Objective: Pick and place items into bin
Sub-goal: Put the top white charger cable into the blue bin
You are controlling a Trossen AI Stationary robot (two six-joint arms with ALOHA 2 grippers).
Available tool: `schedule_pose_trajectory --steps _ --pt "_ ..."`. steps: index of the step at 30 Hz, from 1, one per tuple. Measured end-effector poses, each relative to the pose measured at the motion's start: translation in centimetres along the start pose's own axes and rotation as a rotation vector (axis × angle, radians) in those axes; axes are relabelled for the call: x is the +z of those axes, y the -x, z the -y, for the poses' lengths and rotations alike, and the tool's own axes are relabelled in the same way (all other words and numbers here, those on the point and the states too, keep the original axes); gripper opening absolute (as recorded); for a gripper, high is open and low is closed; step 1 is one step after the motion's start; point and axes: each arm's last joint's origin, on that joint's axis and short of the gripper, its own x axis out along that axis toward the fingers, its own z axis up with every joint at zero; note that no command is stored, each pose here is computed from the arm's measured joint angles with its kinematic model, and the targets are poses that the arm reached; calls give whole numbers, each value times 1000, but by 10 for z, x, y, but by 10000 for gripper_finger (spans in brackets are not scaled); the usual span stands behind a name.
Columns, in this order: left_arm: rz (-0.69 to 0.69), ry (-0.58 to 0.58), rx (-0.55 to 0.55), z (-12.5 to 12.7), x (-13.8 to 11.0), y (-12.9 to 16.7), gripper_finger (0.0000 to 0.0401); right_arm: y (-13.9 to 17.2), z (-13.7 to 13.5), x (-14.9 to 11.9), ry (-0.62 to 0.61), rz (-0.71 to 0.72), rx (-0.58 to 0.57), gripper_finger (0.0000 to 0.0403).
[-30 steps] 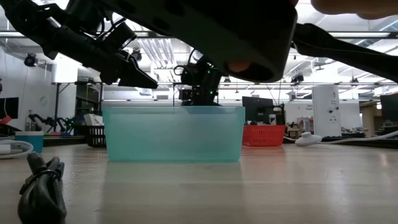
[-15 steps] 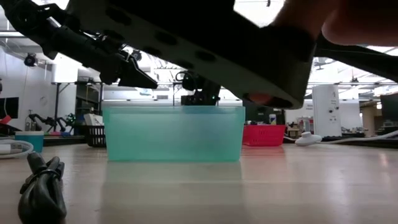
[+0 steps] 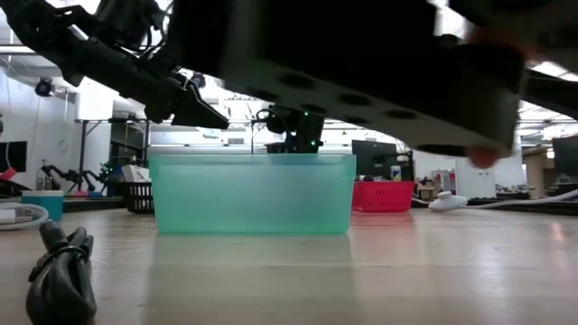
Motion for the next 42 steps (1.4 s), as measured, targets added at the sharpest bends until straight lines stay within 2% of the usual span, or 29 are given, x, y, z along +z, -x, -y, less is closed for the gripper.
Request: schedule_pose_trajectory --steps 3,6,10,17,20,23,29,38,42 --pt "-1 0 0 0 0 0 126 -2 -1 -2 -1 -53 -9 16" --pt "-1 0 0 0 0 0 126 -2 -2 -4 -8 -87 -13 12" --pt "-1 0 0 0 0 0 126 1 -1 -4 -92 -88 -17 10" --pt "11 3 3 0 1 0 126 25 0 -3 -173 -67 -50 9" --pt "13 24 3 0 2 0 126 41 1 -5 -239 -14 -35 9" --pt "14 28 3 0 2 0 126 60 1 -6 -299 105 16 9" --pt "13 30 3 0 2 0 126 89 -7 2 -320 298 118 9" --pt "15 60 2 0 2 0 126 117 -32 8 -299 344 244 9" --pt "16 80 2 0 2 0 126 123 -43 5 -302 370 243 9"
